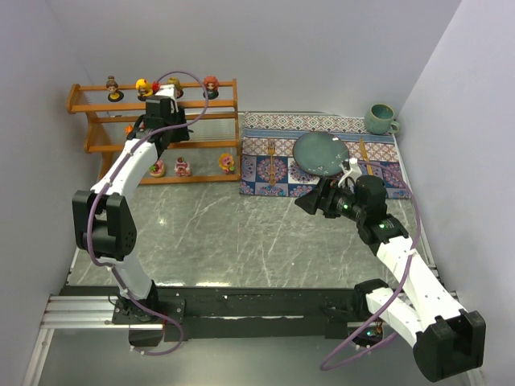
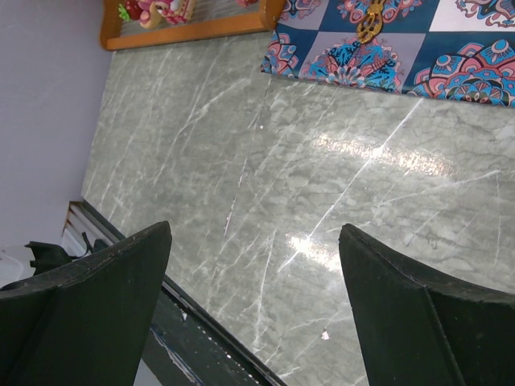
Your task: Place and organize the plastic toys onto the shelf
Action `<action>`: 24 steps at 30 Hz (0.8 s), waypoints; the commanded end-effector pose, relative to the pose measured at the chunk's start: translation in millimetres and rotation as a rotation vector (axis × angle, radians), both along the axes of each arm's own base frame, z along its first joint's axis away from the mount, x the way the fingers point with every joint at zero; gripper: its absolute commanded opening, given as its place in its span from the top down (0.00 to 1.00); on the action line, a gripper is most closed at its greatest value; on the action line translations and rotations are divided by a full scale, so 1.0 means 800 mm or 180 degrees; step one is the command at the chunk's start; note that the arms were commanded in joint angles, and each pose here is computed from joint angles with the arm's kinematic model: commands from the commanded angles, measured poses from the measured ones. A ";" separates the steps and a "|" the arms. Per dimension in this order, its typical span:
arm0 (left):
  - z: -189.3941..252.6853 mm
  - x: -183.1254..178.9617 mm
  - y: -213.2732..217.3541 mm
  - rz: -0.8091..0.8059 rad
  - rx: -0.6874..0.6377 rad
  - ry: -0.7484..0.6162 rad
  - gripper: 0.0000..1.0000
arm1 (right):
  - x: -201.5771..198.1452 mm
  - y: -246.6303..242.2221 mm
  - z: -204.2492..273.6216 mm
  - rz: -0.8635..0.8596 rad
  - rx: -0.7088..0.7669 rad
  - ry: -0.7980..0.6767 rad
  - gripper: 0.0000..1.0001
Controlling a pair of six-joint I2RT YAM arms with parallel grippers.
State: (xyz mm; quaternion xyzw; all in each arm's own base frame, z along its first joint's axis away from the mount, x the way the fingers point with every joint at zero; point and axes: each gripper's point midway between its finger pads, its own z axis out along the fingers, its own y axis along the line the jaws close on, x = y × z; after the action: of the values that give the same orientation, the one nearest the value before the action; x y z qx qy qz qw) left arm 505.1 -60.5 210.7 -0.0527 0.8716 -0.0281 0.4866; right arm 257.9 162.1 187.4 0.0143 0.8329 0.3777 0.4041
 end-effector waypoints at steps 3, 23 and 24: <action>0.018 0.003 -0.001 -0.0073 0.0026 -0.0130 0.37 | 0.007 -0.002 0.012 -0.0011 -0.0014 -0.0146 0.08; 0.048 -0.042 -0.005 -0.0067 -0.0204 -0.0226 0.09 | 0.005 -0.002 0.018 -0.0002 0.0002 -0.0193 0.08; 0.061 -0.053 -0.005 -0.0069 -0.0251 -0.0280 0.08 | 0.004 -0.002 0.018 -0.0002 0.0002 -0.0193 0.08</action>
State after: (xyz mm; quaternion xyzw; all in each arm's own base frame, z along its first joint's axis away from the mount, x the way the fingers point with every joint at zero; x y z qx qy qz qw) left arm 488.1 -61.6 211.3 -0.0529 0.8738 -0.0375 0.4820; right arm 257.8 162.2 187.4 0.0143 0.8329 0.3781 0.4039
